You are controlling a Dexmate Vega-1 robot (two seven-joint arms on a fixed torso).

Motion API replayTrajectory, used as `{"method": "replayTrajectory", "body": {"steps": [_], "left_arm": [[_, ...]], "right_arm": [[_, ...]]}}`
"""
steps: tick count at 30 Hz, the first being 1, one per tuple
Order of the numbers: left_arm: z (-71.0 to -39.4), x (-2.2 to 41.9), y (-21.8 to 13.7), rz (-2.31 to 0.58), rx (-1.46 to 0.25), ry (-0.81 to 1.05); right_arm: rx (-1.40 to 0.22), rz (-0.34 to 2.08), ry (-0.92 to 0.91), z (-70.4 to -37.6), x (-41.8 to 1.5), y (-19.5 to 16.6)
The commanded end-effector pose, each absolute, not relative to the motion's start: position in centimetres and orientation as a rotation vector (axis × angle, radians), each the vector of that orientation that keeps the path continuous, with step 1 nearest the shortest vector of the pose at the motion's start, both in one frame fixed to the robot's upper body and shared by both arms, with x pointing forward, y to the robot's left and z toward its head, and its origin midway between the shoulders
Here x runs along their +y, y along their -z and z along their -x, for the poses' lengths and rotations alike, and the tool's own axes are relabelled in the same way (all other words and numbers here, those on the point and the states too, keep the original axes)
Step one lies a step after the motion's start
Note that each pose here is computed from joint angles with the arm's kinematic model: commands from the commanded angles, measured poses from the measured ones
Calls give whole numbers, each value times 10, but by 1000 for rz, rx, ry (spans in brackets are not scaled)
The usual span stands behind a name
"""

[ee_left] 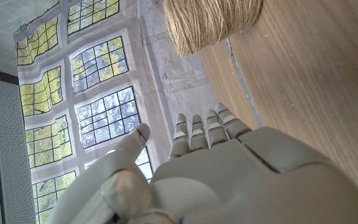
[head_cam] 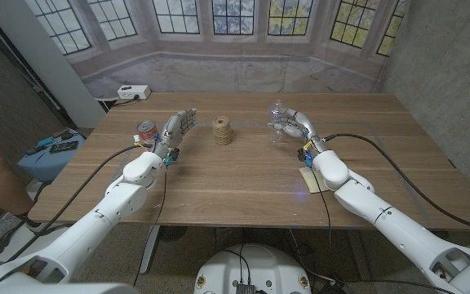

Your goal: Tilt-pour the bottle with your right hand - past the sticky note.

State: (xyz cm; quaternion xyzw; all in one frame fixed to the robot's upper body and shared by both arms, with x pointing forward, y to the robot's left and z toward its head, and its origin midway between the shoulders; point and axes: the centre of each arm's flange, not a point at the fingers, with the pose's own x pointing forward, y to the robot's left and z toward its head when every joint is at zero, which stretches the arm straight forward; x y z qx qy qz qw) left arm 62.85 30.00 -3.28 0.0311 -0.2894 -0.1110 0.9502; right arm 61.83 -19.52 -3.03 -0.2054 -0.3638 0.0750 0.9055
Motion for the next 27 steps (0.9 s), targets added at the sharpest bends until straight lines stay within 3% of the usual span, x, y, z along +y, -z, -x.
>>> {"method": "replayTrajectory", "body": {"steps": [1,27], "left_arm": [[-626,301,32,-64,-596,220],[-620,297,37,-70,-590,218]], "right_arm": [[-759,396,-135,-626,-193,39],[-761,396,-142,-642,-194,70]]}}
